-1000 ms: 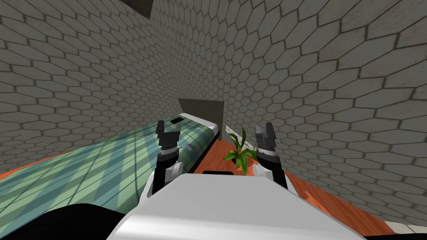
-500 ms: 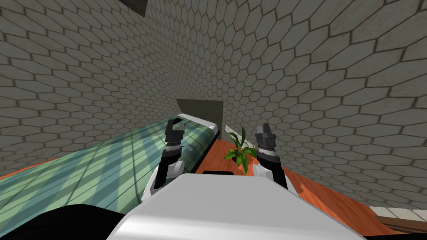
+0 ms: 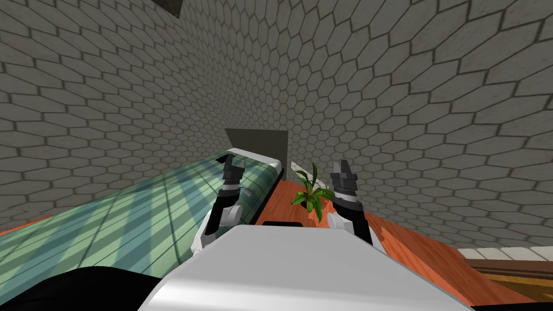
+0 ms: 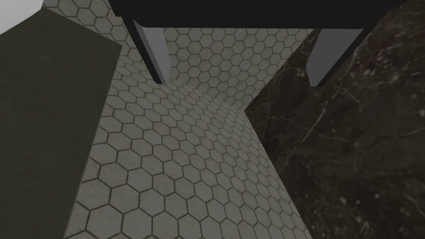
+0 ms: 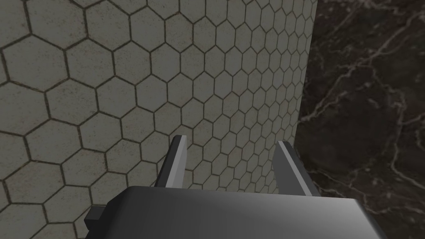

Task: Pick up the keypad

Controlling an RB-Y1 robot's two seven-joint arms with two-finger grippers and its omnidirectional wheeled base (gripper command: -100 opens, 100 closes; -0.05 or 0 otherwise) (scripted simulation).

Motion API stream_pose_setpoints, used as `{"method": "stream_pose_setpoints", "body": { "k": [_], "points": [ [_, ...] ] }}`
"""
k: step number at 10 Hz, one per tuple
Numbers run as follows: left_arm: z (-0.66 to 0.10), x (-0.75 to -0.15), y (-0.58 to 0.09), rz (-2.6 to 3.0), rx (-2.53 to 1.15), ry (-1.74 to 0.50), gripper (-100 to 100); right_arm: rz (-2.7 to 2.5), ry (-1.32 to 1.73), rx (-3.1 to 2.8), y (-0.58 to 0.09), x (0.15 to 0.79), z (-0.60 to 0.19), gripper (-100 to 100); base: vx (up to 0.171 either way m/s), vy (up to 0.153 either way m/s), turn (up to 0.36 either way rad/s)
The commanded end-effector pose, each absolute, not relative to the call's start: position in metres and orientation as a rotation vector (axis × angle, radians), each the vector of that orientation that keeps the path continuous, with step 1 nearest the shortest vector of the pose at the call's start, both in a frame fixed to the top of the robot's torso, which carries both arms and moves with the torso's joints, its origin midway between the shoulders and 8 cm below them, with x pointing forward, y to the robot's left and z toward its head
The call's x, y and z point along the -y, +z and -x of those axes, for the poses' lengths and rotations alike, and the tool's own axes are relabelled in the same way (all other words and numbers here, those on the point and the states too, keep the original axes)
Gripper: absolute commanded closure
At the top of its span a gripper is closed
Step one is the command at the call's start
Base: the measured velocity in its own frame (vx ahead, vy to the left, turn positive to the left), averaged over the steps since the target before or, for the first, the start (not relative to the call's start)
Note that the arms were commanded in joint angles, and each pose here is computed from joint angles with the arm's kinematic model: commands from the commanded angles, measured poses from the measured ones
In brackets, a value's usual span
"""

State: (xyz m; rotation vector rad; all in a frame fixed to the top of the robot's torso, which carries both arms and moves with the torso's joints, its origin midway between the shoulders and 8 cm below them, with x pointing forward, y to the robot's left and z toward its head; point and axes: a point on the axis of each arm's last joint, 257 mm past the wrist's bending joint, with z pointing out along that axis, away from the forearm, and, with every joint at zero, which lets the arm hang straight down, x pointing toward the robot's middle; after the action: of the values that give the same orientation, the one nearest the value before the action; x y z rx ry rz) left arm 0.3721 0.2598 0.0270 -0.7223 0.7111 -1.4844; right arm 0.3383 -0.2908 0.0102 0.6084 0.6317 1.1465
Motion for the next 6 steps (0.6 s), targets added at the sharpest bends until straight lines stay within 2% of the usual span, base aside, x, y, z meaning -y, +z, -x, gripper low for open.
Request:
{"method": "stream_pose_setpoints", "body": {
  "k": [1,6],
  "points": [
    [-0.384,-0.254,0.017,0.768,-0.745,-1.505,-100,-0.608,1.146,-0.632,0.010,0.291,-0.338,0,-0.019,0.071,-0.088],
    [-0.411,-0.239,-0.012,0.884,-0.839,-1.526,-100,-0.608,1.147,-0.632,0.010,0.291,-0.338,0,-0.018,0.070,-0.079]
  ]
}}
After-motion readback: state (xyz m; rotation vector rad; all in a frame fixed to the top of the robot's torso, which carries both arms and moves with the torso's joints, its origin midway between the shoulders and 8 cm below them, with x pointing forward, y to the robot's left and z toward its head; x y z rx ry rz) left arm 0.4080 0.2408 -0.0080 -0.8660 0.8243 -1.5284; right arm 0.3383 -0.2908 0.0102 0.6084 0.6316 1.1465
